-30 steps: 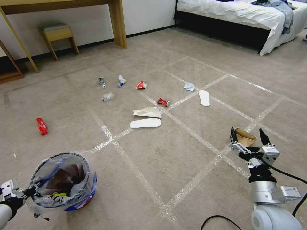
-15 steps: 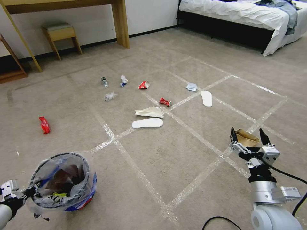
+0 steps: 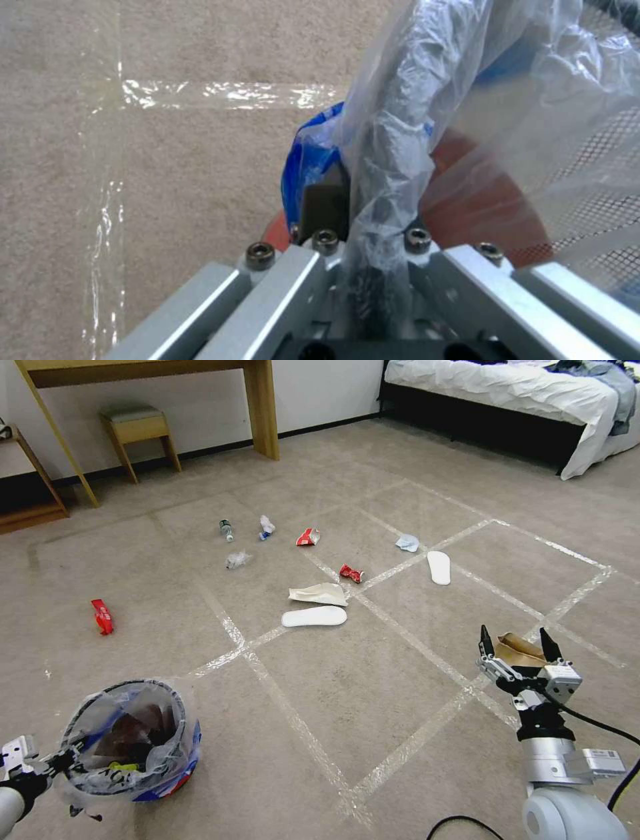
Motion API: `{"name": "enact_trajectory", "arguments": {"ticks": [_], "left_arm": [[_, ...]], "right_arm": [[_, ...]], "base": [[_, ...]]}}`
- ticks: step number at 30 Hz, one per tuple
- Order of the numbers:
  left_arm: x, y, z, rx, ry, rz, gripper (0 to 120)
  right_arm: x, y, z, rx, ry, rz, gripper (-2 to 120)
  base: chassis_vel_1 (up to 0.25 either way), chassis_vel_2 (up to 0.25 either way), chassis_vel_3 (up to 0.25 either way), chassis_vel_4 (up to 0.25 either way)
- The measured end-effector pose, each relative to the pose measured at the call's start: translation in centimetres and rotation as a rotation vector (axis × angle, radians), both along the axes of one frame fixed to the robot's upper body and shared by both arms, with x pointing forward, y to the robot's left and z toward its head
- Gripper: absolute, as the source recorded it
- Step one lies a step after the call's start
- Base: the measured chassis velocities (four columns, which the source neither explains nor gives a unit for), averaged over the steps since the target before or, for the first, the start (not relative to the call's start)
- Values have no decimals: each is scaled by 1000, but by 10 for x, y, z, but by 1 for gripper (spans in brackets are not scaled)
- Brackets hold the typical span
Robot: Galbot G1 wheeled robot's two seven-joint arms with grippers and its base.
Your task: Pick up the trash bin and place the garbage on the floor into it.
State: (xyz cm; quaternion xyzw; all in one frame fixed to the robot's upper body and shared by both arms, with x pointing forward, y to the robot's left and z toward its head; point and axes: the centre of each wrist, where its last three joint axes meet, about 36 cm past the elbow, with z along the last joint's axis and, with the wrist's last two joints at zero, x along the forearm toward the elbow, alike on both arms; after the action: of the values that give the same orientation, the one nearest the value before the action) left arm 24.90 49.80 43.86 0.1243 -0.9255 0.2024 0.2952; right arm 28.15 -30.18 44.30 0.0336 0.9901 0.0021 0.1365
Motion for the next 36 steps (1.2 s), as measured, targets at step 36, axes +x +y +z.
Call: {"name": "enact_trajectory", "arguments": {"ticks": [36], "left_arm": [[-3,1,0,7,0,4,1]], "right_arm": [[-1,-1,1,-1,-6,-3,100]], "base": [[0,0,0,0]]}}
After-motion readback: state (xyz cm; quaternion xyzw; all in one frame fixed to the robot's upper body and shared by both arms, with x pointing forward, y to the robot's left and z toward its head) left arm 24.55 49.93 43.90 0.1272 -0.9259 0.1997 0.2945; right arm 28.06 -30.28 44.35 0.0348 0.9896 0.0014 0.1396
